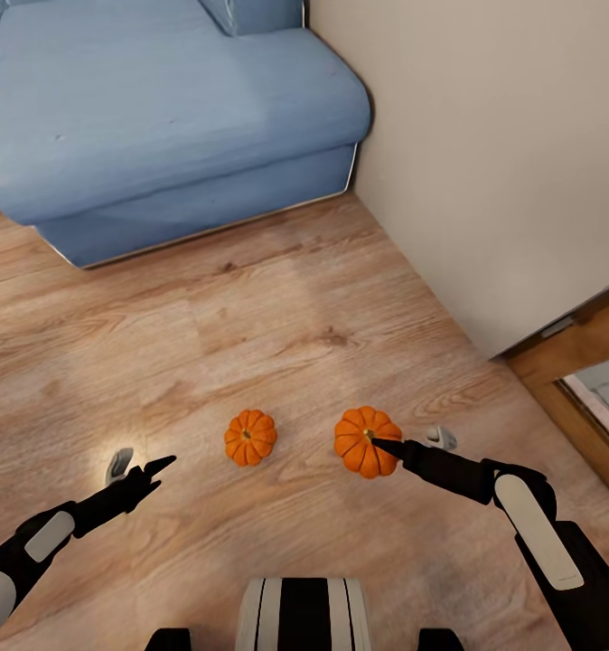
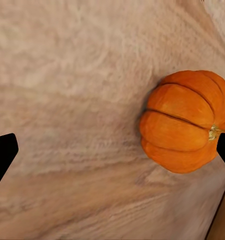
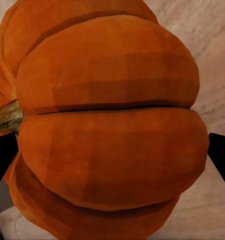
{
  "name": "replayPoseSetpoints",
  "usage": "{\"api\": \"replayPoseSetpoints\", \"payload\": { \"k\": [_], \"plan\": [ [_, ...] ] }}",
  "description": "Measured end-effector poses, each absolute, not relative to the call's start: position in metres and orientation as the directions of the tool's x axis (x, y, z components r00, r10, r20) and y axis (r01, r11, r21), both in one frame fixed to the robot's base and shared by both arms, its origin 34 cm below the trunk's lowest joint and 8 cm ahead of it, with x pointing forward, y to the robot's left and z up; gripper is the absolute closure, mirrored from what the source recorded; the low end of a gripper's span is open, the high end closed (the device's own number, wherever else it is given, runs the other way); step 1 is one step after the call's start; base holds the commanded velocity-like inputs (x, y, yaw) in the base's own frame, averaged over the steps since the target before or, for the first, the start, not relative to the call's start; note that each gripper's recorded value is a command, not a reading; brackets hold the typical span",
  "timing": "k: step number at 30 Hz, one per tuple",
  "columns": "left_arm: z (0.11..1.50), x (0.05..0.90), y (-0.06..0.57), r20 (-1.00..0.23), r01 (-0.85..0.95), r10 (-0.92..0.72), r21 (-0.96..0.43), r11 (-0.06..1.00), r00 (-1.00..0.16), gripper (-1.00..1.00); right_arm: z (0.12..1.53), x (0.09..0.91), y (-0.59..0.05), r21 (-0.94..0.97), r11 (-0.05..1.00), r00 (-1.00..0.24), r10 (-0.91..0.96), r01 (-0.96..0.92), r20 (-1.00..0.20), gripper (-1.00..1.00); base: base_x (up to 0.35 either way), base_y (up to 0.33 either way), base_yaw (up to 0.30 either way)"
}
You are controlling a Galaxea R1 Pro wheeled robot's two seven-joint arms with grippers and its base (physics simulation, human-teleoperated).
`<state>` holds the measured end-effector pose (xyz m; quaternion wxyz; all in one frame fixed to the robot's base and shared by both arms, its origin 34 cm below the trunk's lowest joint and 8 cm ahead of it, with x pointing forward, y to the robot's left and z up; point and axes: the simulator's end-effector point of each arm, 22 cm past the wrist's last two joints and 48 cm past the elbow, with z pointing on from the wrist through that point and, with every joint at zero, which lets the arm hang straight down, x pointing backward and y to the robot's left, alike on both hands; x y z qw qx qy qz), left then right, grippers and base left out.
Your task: Place each of the two pumpkins and all three candles from the living room inside a cabinet in the living room (use any cabinet), then make sure every cabinet is closed, and position the cauldron so it is next to a table in the living room.
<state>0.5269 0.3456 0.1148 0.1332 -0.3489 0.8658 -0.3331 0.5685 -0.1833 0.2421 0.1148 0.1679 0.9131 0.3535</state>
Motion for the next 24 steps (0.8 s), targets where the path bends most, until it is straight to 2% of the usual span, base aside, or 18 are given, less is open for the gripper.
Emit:
{"api": "replayPoseSetpoints", "payload": {
  "k": [7,24],
  "plan": [
    [0.1147,0.5266,0.3454,0.002,-0.515,-0.692,-0.669,0.536,-0.722,-1.0,0.2422,0.5685,-0.1832,0.685,0.693,-0.917,0.388,0.226,-0.09,1.0,0.16,0.0,0.0],
    [0.1178,0.533,0.3408,-0.007,-0.495,-0.681,-0.681,0.54,-0.732,-1.0,0.2422,0.5686,-0.1832,0.685,0.692,-0.917,0.389,0.226,-0.09,1.0,0.02,-0.105,0.0]
  ]
}}
